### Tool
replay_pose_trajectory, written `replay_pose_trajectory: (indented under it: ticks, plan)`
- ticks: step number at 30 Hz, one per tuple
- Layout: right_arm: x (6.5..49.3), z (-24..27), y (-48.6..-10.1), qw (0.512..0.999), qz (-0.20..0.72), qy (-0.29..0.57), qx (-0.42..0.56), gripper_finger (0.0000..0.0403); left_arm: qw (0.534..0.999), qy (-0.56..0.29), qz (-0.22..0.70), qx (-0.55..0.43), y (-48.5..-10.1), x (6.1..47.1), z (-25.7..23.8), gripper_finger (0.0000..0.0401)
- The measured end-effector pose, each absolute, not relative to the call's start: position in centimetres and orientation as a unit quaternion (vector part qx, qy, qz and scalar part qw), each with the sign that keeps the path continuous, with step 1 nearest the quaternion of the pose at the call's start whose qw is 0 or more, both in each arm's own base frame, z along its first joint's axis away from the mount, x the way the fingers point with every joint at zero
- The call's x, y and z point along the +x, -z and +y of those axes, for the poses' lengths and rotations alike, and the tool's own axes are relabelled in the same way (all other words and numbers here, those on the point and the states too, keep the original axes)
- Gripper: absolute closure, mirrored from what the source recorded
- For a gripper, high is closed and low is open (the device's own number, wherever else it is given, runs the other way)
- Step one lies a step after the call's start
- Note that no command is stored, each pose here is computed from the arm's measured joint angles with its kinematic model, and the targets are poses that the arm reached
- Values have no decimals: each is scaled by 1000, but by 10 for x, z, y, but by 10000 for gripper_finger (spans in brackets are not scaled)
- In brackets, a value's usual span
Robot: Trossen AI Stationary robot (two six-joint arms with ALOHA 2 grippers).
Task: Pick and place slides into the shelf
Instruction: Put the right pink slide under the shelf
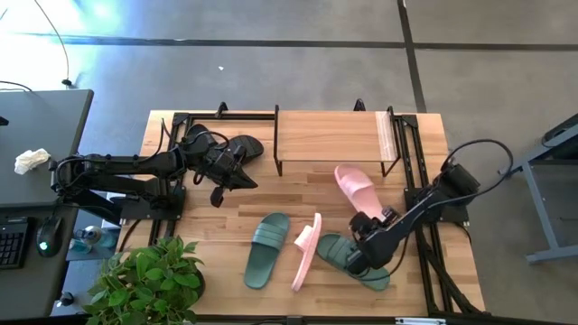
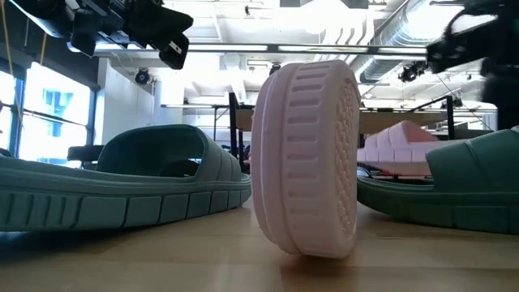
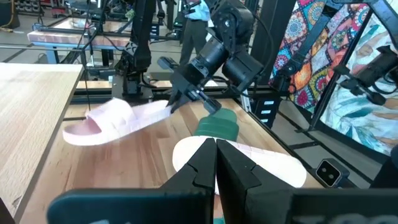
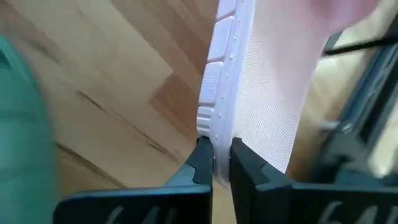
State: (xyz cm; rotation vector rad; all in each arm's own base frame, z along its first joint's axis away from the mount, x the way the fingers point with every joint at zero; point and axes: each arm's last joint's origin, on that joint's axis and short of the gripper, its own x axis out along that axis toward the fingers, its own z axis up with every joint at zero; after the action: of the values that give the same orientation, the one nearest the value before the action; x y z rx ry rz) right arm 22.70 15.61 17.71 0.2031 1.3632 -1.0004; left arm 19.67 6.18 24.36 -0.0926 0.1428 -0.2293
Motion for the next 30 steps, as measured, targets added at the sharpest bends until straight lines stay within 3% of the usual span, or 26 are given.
replay_pose_trajectory:
  ticks: [5, 12, 30]
  plan:
    - [243, 139, -177, 640, 564, 495, 164, 402, 990, 114, 71, -45, -244, 197, 62, 400]
    - [263, 101, -164, 598, 530, 576, 173, 403, 990, 111, 71, -43, -244, 197, 62, 400]
    - [285, 34, -124, 571, 584, 574, 65, 403, 990, 112, 69, -52, -244, 197, 62, 400]
